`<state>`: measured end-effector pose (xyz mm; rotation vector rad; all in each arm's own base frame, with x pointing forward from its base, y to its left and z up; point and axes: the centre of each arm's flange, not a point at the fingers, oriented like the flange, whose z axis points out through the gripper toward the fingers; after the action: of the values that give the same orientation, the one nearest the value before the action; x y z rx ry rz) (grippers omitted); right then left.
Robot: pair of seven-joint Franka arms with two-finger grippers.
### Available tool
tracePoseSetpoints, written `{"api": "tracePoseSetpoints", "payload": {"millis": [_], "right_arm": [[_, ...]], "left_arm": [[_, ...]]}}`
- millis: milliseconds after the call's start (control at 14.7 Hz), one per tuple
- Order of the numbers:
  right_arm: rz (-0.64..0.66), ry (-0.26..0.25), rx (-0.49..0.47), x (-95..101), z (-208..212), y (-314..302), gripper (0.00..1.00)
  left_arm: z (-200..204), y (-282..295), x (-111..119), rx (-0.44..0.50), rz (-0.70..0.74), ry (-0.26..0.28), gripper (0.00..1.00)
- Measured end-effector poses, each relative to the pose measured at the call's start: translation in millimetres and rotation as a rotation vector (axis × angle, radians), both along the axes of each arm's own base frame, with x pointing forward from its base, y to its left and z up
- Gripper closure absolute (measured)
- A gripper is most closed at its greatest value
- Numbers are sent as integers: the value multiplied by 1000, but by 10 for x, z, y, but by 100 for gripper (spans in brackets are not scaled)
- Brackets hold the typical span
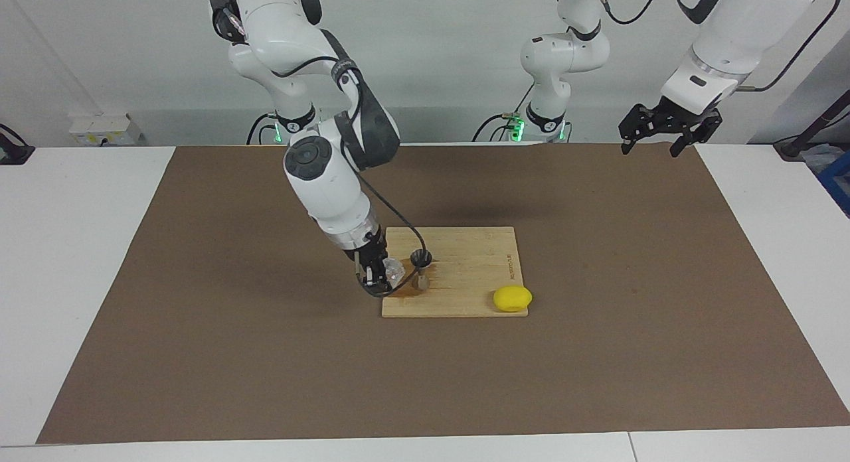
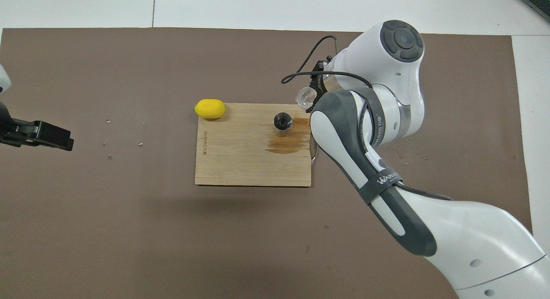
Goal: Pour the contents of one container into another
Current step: 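Tilt the glass cup with the right gripper to pour into the metal cup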
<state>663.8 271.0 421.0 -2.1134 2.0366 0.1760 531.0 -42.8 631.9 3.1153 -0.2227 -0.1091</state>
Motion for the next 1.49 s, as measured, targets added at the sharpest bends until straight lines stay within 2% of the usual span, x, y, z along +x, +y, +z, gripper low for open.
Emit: {"api": "tracePoseSetpoints", "payload": {"millis": [204,746,1492], "right_arm": [[53,-15,-69,-56,34,125,49],[159,19,-203,-276,6,406,49],[212,-32,-271,-332,173,584,49]], "left_arm": [[0,0,0,0,0,0,0],[0,0,0,0,0,0,0],[0,0,0,0,0,0,0]]}}
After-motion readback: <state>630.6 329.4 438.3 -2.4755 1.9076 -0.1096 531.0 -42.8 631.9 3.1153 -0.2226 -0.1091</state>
